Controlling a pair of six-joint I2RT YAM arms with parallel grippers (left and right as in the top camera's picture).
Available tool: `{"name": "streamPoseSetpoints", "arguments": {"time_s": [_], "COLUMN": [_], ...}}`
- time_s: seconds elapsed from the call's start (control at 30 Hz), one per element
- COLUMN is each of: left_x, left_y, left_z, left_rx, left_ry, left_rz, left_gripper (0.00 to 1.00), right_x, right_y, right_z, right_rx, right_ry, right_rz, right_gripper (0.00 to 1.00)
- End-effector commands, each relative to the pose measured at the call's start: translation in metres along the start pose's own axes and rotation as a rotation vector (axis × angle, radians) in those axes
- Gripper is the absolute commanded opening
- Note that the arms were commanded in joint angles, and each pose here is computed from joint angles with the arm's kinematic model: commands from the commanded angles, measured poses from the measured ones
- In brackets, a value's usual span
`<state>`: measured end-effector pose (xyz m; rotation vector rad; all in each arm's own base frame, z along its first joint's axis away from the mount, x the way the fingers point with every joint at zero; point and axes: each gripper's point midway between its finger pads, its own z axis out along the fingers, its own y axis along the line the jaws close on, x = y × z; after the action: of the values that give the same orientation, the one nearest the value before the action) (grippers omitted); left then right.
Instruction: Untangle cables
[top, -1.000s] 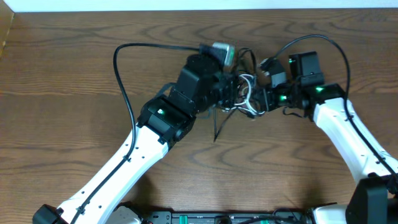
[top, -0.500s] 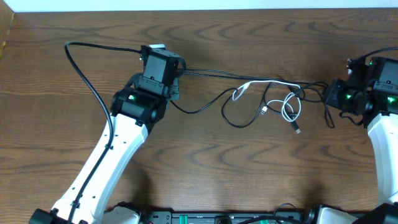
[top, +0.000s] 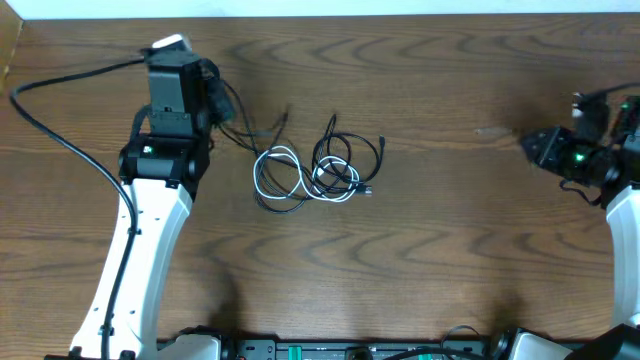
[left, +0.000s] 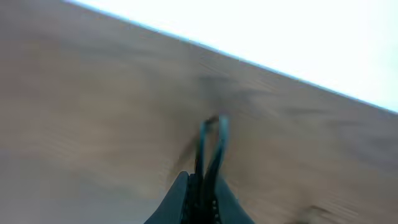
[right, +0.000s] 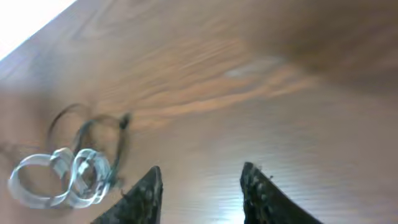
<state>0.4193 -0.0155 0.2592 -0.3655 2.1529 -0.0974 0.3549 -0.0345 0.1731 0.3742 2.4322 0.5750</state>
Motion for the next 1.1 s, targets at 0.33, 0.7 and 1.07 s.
{"name": "streamPoseSetpoints", "arguments": {"time_s": [0.33,0.7,1.07], "left_x": [0.055,0.176,0.201], "left_y": [0.009,-0.021,0.055], "left_z": [0.009,0.032,0.063], "left_rx": [-0.098,-0.096,-0.325], "left_ry": [0.200,0.548,0.692], "left_rz": [0.146,0.347,0.233], "left_gripper": [0.34,0.72,0.46], "right_x": [0.065,0.077,0.078], "right_y": [0.099,0.099,0.090], "right_z": [0.050,0.049,0.048], "right_rx": [-0.038,-0.032,0.018], "right_ry": [0.189,0.237,0.246], "right_rz": [-0.420,-0.420,-0.419], "right_gripper": [0.53,0.54,0.54]}}
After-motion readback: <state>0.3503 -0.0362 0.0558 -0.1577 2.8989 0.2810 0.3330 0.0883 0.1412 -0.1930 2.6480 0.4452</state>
